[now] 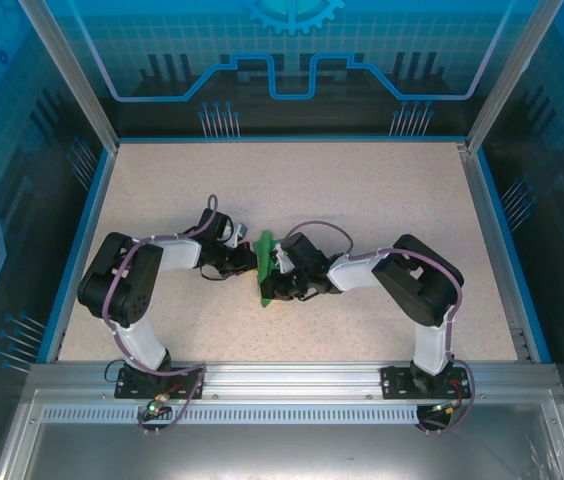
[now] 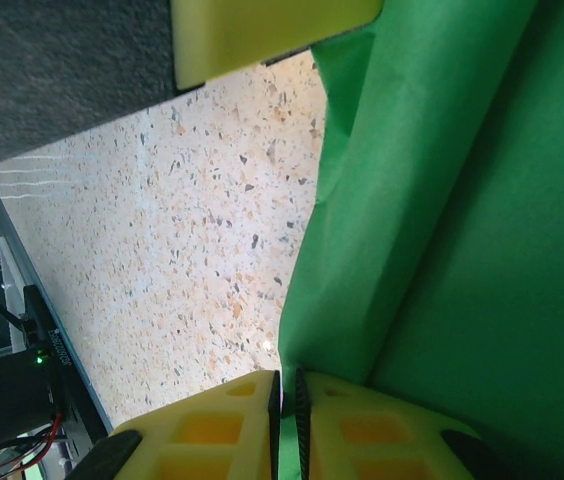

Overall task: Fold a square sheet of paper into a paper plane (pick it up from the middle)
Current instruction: Fourth fold the wing at the center of the table.

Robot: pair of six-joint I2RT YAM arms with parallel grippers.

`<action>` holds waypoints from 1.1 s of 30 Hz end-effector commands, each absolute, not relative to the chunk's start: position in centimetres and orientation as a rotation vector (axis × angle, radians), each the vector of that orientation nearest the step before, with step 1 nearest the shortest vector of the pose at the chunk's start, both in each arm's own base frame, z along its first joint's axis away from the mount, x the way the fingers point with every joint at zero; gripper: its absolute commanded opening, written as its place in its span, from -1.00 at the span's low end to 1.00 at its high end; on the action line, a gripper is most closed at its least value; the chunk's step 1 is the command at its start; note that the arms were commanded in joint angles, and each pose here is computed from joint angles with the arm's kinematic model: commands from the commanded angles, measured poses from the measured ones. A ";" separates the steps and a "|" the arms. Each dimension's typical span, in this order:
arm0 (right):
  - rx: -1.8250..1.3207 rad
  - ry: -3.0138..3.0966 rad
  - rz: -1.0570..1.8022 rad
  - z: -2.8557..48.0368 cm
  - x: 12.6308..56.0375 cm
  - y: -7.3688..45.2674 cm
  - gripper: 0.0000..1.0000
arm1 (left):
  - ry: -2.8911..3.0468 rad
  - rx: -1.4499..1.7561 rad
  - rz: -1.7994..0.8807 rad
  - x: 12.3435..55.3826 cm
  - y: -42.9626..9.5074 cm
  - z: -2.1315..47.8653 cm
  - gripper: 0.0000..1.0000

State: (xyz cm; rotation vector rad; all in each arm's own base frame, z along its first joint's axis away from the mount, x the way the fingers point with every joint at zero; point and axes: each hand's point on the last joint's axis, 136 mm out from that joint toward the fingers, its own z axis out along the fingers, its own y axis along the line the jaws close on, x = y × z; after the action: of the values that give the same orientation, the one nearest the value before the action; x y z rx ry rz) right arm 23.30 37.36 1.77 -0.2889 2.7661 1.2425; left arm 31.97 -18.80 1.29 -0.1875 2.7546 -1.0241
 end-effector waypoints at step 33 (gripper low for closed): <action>-0.331 2.887 1.113 -1.2 21.4 36.2 -0.69 | 2.734 -0.257 -0.826 30.3 -16.4 9.4 -0.19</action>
State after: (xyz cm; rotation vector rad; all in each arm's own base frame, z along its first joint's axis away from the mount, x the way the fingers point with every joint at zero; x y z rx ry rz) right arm 23.17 37.35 1.62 -0.3290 2.7763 1.2149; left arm 31.83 -17.37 8.89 -0.2001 2.7009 -0.8935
